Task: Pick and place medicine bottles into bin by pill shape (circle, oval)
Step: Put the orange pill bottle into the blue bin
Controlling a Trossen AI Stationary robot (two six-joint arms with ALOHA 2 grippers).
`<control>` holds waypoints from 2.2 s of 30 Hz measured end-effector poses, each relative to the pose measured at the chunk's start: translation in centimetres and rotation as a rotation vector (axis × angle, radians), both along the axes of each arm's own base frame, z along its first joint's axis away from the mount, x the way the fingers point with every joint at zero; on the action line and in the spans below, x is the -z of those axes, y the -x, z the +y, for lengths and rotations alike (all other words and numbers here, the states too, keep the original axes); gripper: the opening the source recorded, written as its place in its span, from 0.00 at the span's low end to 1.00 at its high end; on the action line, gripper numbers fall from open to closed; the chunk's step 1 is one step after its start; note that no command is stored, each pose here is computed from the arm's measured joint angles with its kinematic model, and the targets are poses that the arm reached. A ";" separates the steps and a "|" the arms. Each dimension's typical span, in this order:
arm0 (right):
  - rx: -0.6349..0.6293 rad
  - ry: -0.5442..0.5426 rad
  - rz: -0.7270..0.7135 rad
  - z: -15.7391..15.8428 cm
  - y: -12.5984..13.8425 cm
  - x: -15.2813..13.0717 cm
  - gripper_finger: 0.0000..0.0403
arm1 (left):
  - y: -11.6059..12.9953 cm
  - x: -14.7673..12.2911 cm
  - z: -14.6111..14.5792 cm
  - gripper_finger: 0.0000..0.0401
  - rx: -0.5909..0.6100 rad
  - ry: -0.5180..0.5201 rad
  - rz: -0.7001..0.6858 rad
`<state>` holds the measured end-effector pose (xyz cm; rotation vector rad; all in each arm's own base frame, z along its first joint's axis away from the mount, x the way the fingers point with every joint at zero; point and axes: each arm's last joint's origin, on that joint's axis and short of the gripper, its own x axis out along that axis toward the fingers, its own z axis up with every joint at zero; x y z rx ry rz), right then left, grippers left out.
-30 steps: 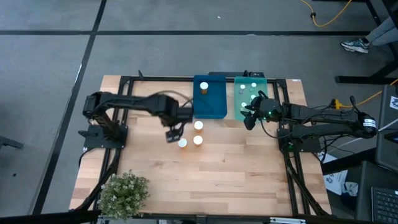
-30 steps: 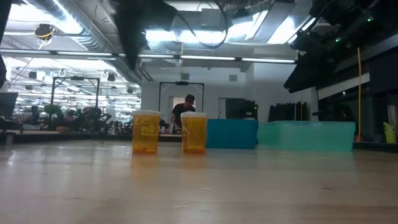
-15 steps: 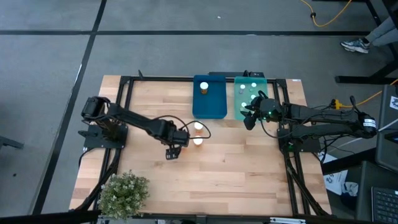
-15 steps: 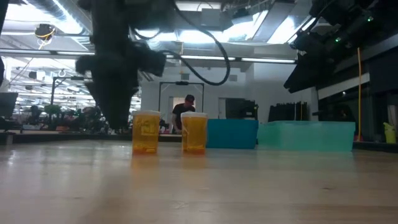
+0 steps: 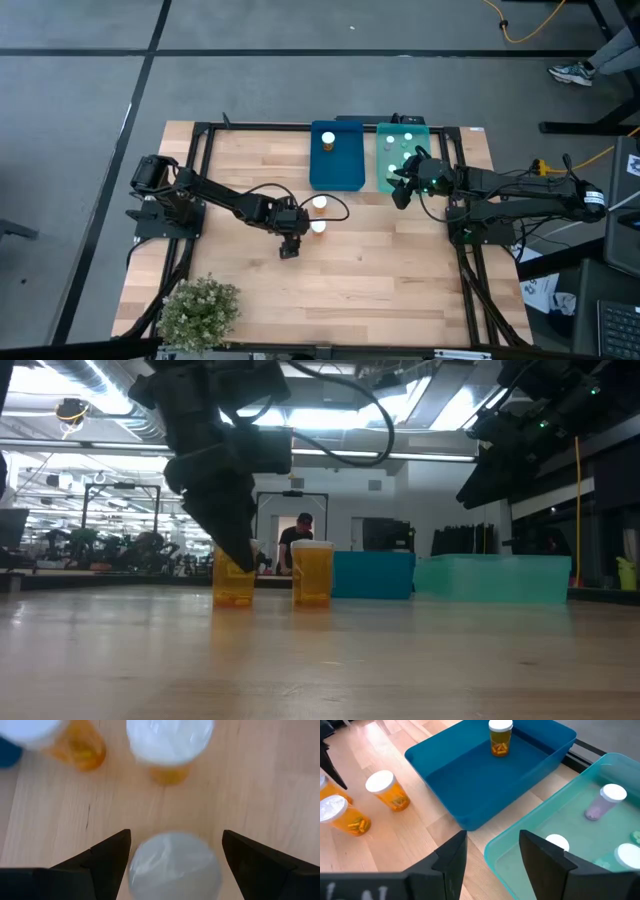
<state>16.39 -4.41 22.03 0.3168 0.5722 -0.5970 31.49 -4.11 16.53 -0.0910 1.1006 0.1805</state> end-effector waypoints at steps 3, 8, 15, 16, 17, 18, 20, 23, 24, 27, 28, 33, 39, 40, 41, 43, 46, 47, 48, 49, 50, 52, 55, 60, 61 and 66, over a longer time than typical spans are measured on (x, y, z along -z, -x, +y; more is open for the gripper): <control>0.000 0.000 0.000 0.0 0.0 0.0 0.45 | 0.0 0.0 0.0 0.76 -0.002 0.001 0.002; -0.001 0.001 0.001 0.0 0.0 0.0 0.45 | 0.4 0.2 0.1 0.75 -0.009 -0.002 0.040; -0.001 0.002 0.002 0.0 0.0 0.0 0.45 | 0.3 0.1 0.1 0.60 -0.021 0.005 0.030; -0.001 0.002 0.002 0.0 0.0 0.0 0.45 | 0.3 0.1 0.1 0.56 -0.032 0.010 0.029; -0.001 0.002 0.002 0.0 0.0 0.0 0.45 | 0.3 0.1 0.1 0.53 -0.041 0.014 0.030; -0.001 0.002 0.002 0.0 0.0 0.0 0.45 | 0.3 0.0 0.1 0.49 -0.051 0.018 0.038; -0.001 0.002 0.002 0.0 0.0 0.0 0.45 | 0.4 -0.7 0.0 0.45 -0.058 0.031 0.071; -0.001 0.002 0.002 0.0 0.0 0.0 0.45 | 0.0 -2.5 -0.1 0.45 -0.054 0.034 0.109; -0.001 0.002 0.002 0.0 0.0 0.0 0.45 | -0.2 -3.3 -0.1 0.45 -0.048 0.029 0.114; -0.001 0.003 0.001 0.0 0.0 0.0 0.45 | -1.4 -6.2 0.3 0.45 -0.005 -0.018 0.059; -0.001 0.003 0.001 0.0 0.0 0.0 0.45 | -1.9 -7.2 0.6 0.45 -0.017 -0.049 0.028; -0.001 0.004 -0.007 0.0 0.0 -0.1 0.45 | -3.6 -11.2 4.9 0.45 -0.092 -0.179 -0.076; -0.002 0.009 -0.017 0.0 -0.1 -0.2 0.45 | -4.3 -12.1 12.7 0.45 -0.212 -0.174 -0.185; -0.005 0.014 -0.023 0.0 -0.2 -0.2 0.45 | -4.3 -11.7 14.0 0.45 -0.229 -0.151 -0.191; -0.011 0.024 -0.027 -0.1 -0.2 -0.3 0.45 | -4.4 -11.2 15.2 0.45 -0.246 -0.134 -0.186; -0.015 0.035 -0.036 -0.1 -0.3 -0.4 0.45 | -5.0 -10.4 17.3 0.45 -0.269 -0.111 -0.215; -0.010 0.043 -0.051 -0.1 -0.4 -0.5 0.45 | -6.0 -9.0 19.5 0.45 -0.296 -0.083 -0.189; -0.008 0.044 -0.050 -0.2 -0.3 -0.5 0.45 | -6.4 -8.4 20.1 0.45 -0.298 -0.066 -0.180; -0.011 0.048 -0.049 -0.2 -0.4 -0.5 0.45 | -6.8 -7.8 20.6 0.45 -0.298 -0.048 -0.161; -0.015 0.055 -0.048 -0.2 -0.4 -0.6 0.45 | -7.1 -7.1 21.0 0.45 -0.300 -0.033 -0.138; -0.016 0.060 -0.048 -0.2 -0.4 -0.6 0.45 | -7.5 -6.4 21.4 0.45 -0.299 -0.020 -0.123; -0.020 0.063 -0.046 -0.2 -0.4 -0.6 0.45 | -8.1 -5.2 22.0 0.45 -0.296 -0.006 -0.083; -0.021 0.064 -0.045 -0.2 -0.4 -0.6 0.45 | -8.9 -3.5 22.4 0.45 -0.294 0.006 -0.030; -0.024 0.065 -0.036 -0.2 -0.3 -0.5 0.45 | -9.5 -3.0 22.7 0.45 -0.301 0.005 -0.030; -0.024 0.064 -0.032 -0.2 -0.3 -0.5 0.45 | -9.6 -3.0 22.7 0.45 -0.309 0.007 -0.033; -0.031 0.069 -0.023 -0.2 -0.3 -0.4 0.45 | -9.5 -3.2 22.7 0.58 -0.318 0.007 -0.035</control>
